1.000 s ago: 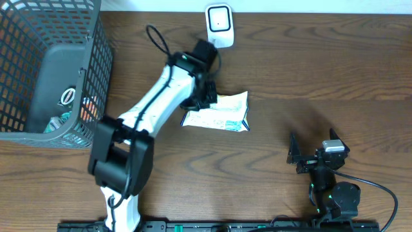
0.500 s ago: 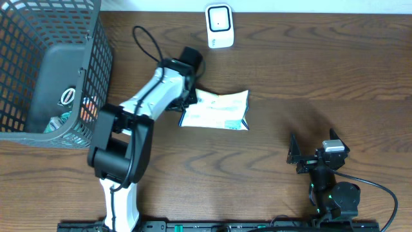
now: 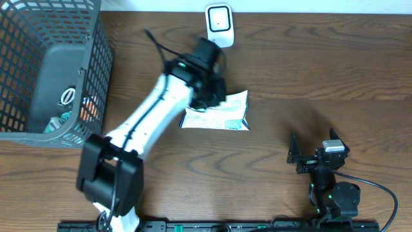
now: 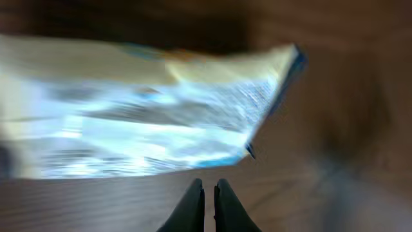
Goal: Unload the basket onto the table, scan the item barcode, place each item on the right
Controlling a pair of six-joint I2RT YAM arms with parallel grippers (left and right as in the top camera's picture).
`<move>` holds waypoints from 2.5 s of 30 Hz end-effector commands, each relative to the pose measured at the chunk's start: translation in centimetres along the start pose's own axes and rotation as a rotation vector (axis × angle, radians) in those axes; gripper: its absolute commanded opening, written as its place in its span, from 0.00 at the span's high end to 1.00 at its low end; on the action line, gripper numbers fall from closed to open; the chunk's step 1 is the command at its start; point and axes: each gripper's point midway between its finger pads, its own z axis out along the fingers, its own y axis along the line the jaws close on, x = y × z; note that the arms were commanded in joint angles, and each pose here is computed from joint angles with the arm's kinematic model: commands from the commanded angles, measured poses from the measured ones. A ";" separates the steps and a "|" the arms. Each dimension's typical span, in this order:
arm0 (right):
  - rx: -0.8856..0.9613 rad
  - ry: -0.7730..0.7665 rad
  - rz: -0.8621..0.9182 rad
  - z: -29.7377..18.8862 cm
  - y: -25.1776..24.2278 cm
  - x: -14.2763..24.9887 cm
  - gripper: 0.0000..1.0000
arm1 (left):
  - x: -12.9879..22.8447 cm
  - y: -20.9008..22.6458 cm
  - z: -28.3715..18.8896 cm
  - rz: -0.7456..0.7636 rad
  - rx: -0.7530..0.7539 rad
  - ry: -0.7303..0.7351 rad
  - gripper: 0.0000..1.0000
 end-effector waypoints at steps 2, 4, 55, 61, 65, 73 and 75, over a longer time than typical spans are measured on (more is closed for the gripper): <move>0.007 0.000 -0.007 0.0 -0.1 0.1 0.01 | 2.9 -1.1 4.6 0.044 -0.010 0.092 0.92; 0.007 0.000 -0.007 0.0 -0.1 0.1 0.01 | 2.8 -1.0 6.4 0.061 -0.038 0.081 0.92; 0.007 0.000 -0.007 0.0 -0.1 0.1 0.01 | -2.9 8.6 0.2 0.025 -0.352 -0.094 0.92; 0.007 0.000 -0.007 0.0 -0.1 0.1 0.01 | -2.4 1.7 0.8 0.060 -0.005 -0.048 0.92; 0.007 0.000 -0.007 0.0 -0.1 0.1 0.01 | -0.6 1.0 2.8 0.073 0.000 0.015 0.92; 0.007 0.000 -0.007 0.0 -0.1 0.1 0.01 | 2.0 0.0 8.9 0.105 -0.027 0.103 0.92; 0.007 0.000 -0.007 0.0 -0.1 0.1 0.01 | 2.0 -0.3 10.8 0.126 -0.027 0.099 0.91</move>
